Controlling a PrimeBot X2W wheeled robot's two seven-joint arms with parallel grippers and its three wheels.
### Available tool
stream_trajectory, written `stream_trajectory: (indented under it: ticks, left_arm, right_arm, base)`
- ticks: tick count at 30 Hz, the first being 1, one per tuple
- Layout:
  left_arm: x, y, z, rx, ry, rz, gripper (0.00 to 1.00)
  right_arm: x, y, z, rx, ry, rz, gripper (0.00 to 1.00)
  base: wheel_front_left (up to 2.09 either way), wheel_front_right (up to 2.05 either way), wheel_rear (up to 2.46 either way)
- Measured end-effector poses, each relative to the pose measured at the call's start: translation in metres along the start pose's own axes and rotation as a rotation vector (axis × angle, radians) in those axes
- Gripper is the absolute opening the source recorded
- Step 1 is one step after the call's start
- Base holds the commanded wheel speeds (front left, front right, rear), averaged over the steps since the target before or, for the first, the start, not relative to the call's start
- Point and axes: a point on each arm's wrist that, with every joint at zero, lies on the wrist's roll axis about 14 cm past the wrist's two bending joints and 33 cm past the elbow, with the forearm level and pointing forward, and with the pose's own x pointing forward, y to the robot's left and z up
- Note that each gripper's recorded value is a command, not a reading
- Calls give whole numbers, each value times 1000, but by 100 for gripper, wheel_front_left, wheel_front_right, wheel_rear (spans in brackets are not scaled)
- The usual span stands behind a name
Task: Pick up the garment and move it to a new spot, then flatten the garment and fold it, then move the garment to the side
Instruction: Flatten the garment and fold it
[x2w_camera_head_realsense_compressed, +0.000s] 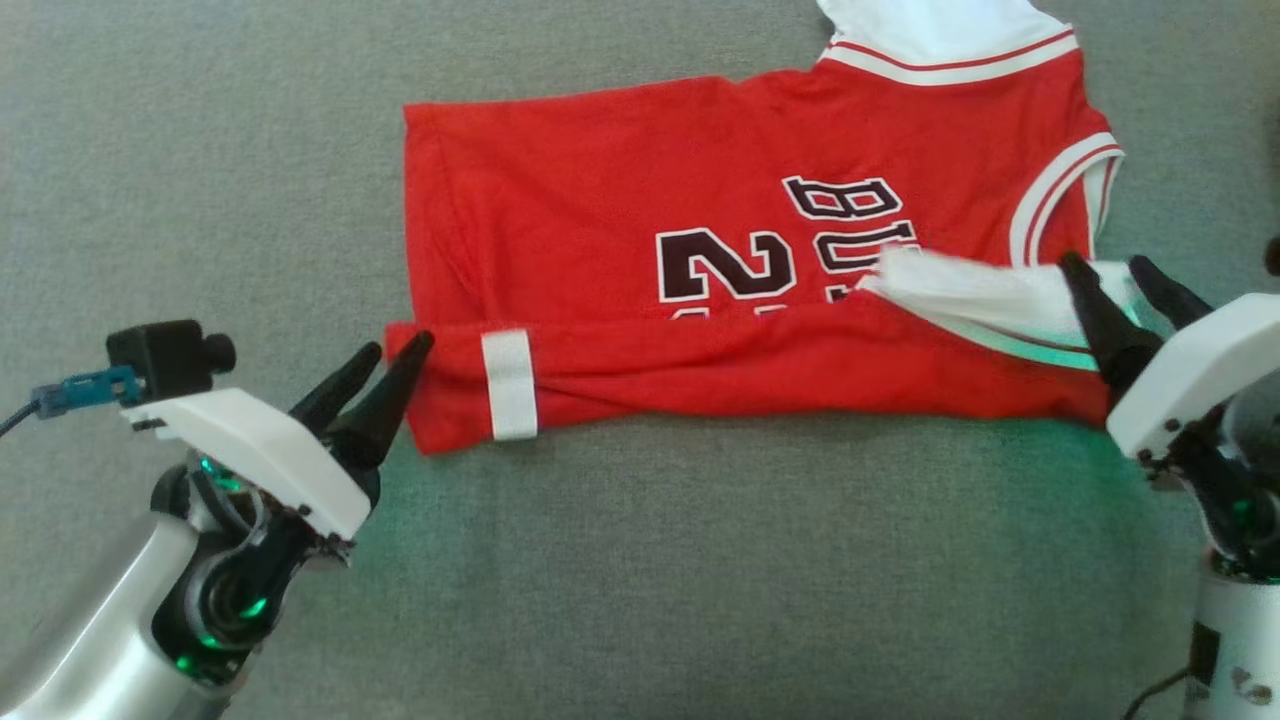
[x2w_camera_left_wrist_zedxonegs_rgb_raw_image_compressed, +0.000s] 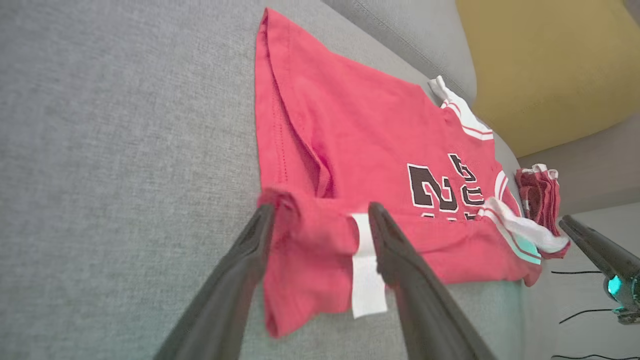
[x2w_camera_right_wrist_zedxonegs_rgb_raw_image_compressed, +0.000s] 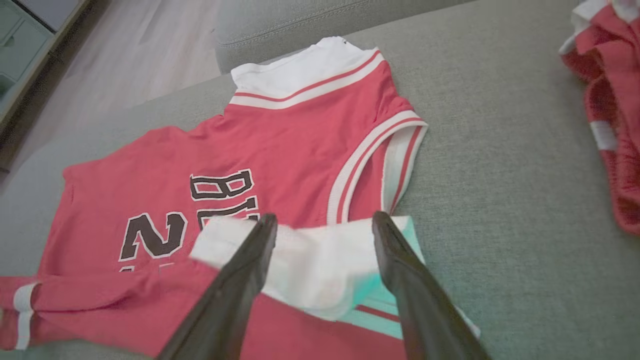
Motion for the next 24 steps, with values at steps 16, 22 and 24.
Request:
stream_trajectory:
  ticks: [16,22,24]
  left_arm:
    - [-4,31,-48,22,67,79,100]
    - [6,38,-44,30,62,81,100]
    - [8,38,-44,28,62,81,100]
  right_arm:
    - [-9,-50,-52,-187,130,-195,100]
    - [11,-46,-63,-213,194,-169,100]
    - [14,-44,-63,-222,200,-162,100]
  base:
    - [0,0,0]
    - [0,0,0]
    - [0,0,0]
